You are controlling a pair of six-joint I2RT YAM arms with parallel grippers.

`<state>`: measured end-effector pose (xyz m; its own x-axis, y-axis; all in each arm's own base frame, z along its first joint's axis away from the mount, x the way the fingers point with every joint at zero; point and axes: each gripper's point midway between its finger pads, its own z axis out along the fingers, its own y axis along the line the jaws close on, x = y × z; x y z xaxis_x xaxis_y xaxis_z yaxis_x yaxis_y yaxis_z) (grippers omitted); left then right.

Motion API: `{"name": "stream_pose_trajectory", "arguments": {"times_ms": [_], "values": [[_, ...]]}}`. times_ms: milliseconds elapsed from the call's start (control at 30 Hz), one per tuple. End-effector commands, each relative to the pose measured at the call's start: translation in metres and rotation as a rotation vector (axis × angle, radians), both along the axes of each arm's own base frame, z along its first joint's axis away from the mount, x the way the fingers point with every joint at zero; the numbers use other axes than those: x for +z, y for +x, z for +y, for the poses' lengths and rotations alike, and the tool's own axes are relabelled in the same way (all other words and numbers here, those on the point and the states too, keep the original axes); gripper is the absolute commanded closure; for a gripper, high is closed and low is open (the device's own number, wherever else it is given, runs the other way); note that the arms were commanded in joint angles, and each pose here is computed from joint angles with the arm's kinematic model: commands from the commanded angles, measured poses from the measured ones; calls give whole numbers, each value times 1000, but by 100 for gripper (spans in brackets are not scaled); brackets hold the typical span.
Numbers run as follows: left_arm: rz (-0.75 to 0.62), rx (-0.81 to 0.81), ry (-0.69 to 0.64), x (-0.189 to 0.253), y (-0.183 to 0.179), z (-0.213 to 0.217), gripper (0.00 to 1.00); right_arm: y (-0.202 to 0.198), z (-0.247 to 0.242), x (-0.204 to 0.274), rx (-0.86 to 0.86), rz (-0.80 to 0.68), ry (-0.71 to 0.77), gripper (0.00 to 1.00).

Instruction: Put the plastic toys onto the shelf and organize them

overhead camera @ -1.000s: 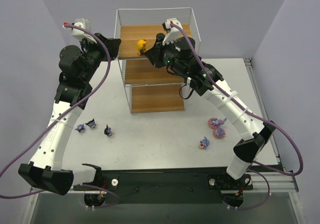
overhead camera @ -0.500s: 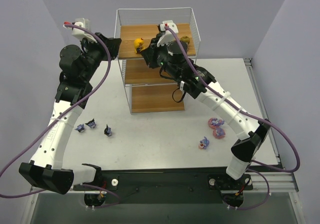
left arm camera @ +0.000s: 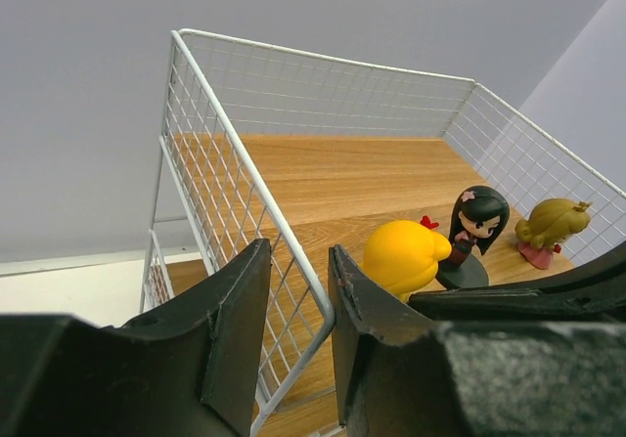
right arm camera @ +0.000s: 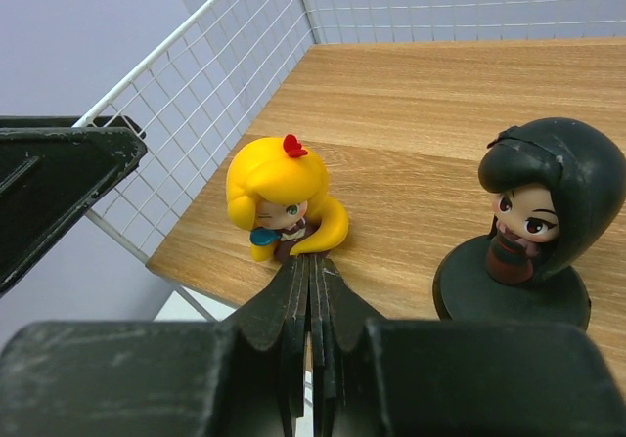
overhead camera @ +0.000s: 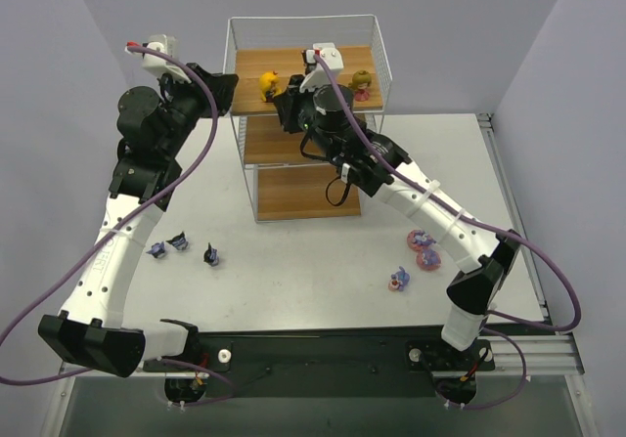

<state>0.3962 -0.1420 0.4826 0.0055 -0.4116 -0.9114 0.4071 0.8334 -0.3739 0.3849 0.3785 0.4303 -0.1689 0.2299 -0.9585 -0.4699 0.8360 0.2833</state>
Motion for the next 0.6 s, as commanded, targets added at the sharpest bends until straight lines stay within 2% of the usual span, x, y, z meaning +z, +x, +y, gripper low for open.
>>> {"name": "stream_pose_trajectory", "arguments": {"times_ms": [0,133,400,567], "values": [[-51,27,-18,21,3,8,63,-5,-3,-5,-32,14,-12,100],[-44,28,-17,18,4,9,74,-9,-2,-5,-23,21,-13,100],[-67,8,-28,22,5,5,76,-11,6,-8,4,30,-11,100],[-72,-17,-34,21,3,1,90,-9,12,-8,15,30,-11,100]]}}
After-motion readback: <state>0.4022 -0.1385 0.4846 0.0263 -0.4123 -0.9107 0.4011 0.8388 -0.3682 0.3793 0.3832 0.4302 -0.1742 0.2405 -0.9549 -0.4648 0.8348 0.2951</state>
